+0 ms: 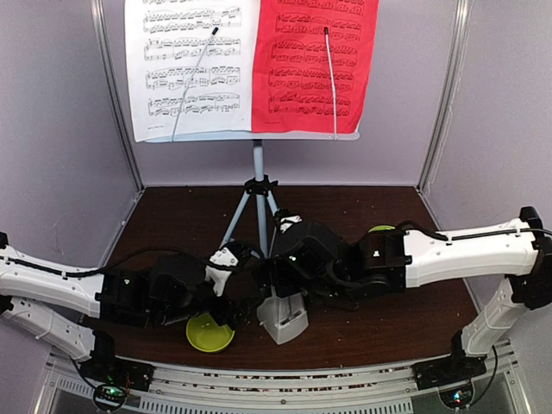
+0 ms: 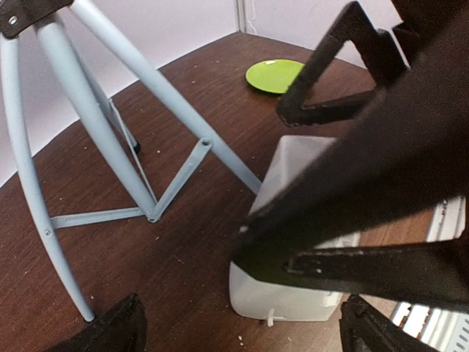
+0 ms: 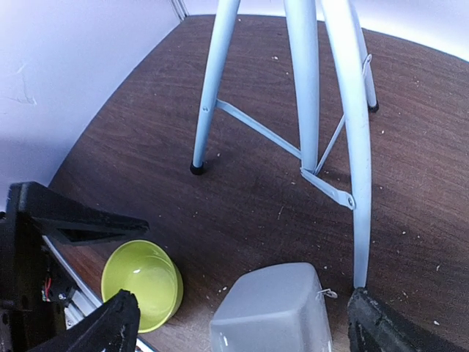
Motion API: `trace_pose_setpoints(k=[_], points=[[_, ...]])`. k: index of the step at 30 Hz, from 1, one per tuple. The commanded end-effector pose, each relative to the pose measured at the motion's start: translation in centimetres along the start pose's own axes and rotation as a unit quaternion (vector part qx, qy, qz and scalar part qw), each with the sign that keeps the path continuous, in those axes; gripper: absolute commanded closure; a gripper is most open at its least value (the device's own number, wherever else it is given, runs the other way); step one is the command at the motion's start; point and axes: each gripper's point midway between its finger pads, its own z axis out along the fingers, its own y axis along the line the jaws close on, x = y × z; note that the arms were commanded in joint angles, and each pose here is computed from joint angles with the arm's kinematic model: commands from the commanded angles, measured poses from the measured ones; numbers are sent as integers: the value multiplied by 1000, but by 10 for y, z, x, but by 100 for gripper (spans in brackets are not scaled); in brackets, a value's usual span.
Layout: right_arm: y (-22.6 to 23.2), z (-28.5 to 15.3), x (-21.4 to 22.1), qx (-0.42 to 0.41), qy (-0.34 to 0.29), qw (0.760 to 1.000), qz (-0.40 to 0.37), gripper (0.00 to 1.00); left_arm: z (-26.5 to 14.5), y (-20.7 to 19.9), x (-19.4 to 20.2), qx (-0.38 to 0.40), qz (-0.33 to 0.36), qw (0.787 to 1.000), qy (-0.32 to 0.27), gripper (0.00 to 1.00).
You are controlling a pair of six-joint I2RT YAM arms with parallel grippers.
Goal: Set up the instrument practice props
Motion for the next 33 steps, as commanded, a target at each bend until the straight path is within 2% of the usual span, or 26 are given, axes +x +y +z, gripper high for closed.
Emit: trace_pose_setpoints(k=[1,3,7,15,23,28,33], points=[[-1,-40,-41,-31,-61,997,28,0,-6,-31,-37,82,1,996,-32,5],[-11,-55,-53,-38,-77,995,40,0,0,-41,-41,99,-4,995,-26,5],[-36,-75,-63,-52,-96,991,71,0,17,-44,-46,79,-40,996,-25,4],[-101,-94,-53,-102,-120,977,141,0,54,-47,-40,60,-47,997,11,3],[-125,-106,-42,-131,-128,970,158,0,75,-52,-18,93,-54,994,38,11],[-121,-107,-30,-163,-106,970,147,0,81,-58,-5,108,-51,991,55,21],[-115,-109,-20,-195,-94,968,126,0,72,-55,-17,111,-34,993,33,46]])
